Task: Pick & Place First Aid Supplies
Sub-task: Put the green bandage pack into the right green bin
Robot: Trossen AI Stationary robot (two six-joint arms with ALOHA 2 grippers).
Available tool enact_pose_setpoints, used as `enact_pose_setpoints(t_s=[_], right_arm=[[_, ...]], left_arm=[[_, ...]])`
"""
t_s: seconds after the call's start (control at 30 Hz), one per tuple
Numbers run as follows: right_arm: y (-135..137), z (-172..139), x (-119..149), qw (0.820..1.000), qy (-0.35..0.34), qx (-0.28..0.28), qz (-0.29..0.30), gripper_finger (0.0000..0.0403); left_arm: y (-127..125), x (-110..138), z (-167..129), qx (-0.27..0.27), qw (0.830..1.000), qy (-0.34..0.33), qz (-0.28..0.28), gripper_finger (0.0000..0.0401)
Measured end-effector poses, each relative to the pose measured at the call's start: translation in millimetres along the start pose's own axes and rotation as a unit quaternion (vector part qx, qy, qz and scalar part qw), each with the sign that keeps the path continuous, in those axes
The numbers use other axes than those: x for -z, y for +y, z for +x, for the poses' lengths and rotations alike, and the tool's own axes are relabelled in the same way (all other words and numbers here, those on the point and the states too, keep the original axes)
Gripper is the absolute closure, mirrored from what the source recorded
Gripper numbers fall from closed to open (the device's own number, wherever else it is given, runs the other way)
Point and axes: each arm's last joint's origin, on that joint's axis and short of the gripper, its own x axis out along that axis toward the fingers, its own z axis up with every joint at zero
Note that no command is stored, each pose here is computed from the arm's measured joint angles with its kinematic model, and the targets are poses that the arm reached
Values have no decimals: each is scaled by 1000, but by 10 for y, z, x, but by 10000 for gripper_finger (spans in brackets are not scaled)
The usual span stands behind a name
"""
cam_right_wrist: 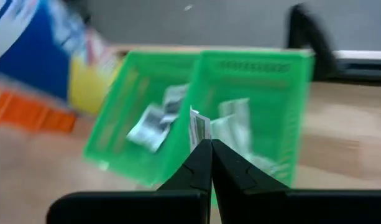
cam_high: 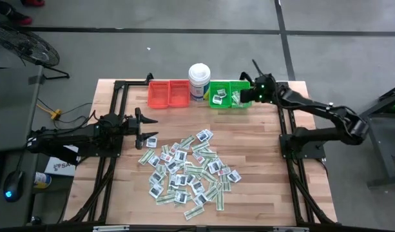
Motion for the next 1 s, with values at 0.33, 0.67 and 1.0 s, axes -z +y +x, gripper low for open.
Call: enact_pose_setpoints(t_s=[0.33, 0.67, 1.0], right_arm=[[-130, 288, -68, 995, -9, 29, 99, 403], [-159, 654, -155, 994, 30, 29, 104, 403], [-182, 712, -156, 992, 64, 30, 109, 387]], left_arm=[[0, 0, 0, 0, 1000, 0, 0, 163], [0, 0, 0, 0, 1000, 0, 0, 163], [0, 0, 0, 0, 1000, 0, 0, 163]])
